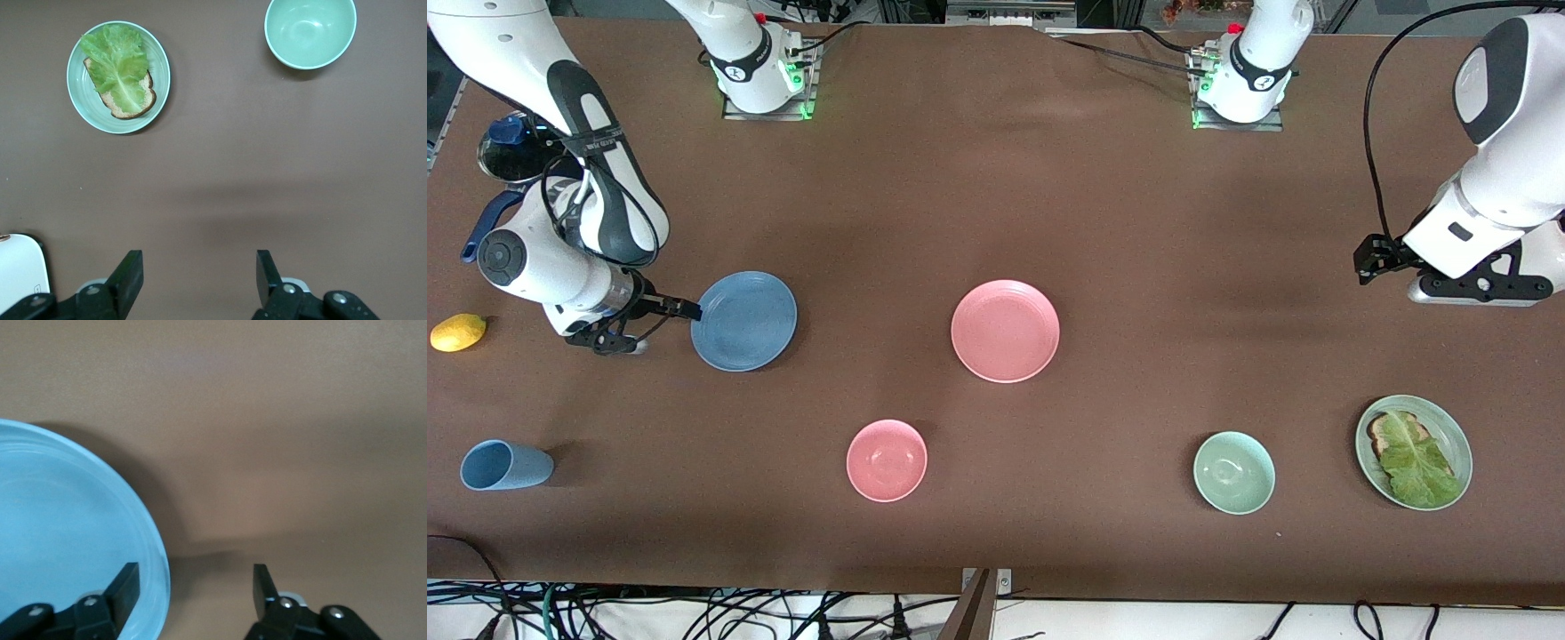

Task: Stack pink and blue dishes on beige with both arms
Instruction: 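Grasp the blue plate's rim with the right gripper, then slide the blue plate with the right gripper onto the pink plate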

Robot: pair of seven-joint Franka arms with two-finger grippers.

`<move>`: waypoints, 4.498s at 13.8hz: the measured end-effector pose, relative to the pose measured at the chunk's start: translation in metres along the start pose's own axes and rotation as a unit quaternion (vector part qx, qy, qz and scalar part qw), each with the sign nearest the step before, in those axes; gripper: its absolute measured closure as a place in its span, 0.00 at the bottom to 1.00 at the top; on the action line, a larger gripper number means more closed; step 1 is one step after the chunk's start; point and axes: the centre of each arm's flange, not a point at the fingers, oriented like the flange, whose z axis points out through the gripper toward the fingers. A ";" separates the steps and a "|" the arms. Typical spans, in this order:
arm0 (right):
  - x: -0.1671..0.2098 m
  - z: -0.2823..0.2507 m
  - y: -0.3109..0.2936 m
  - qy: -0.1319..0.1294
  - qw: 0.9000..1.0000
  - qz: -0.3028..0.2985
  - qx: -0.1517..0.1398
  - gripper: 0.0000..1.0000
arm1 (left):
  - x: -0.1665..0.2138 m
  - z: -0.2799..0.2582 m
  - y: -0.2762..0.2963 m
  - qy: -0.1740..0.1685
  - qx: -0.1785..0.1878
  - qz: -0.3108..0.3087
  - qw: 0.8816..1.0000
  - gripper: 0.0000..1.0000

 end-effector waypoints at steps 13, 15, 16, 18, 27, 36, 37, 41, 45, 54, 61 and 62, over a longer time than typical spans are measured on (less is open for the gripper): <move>0.002 0.007 -0.007 -0.001 0.999 -0.039 0.023 0.93 | 0.005 -0.083 0.000 0.035 -0.057 -0.029 0.997 0.00; 0.004 0.005 -0.010 0.001 0.999 -0.045 0.024 0.93 | 0.005 -0.083 -0.008 0.034 -0.063 -0.038 0.997 0.00; 0.006 0.002 -0.015 0.002 0.998 -0.049 0.026 0.95 | 0.004 -0.083 -0.008 0.032 -0.064 -0.037 0.997 0.00; 0.012 -0.011 -0.026 -0.002 0.998 -0.055 0.032 0.96 | 0.002 -0.081 -0.005 0.020 -0.066 -0.035 0.997 0.00; 0.025 -0.092 -0.071 -0.039 0.996 -0.034 0.077 0.96 | 0.002 -0.089 0.006 0.010 -0.068 -0.024 0.997 0.00; -0.024 -0.134 -0.245 -0.038 0.986 0.127 0.103 0.96 | 0.003 -0.092 0.018 0.013 -0.069 -0.014 0.997 0.00; -0.029 -0.129 -0.261 -0.031 0.984 0.141 0.106 0.96 | 0.003 -0.092 0.016 0.013 -0.069 -0.015 0.997 0.00; -0.054 -0.100 -0.331 -0.019 0.977 0.179 0.115 0.96 | 0.003 -0.092 0.017 0.013 -0.069 -0.014 0.997 0.00; -0.086 -0.074 -0.398 -0.008 0.969 0.206 0.133 0.96 | 0.004 -0.092 0.017 0.013 -0.069 -0.014 0.997 0.00; -0.115 -0.023 -0.451 0.003 0.962 0.223 0.159 0.96 | 0.005 -0.090 0.016 0.011 -0.069 -0.015 0.997 0.00; -0.133 0.005 -0.471 -0.001 0.964 0.211 0.160 0.96 | 0.006 -0.087 0.017 0.009 -0.070 -0.014 0.997 0.00; -0.135 0.010 -0.472 -0.001 0.965 0.210 0.160 0.96 | 0.006 -0.087 0.017 0.008 -0.070 -0.014 0.997 0.00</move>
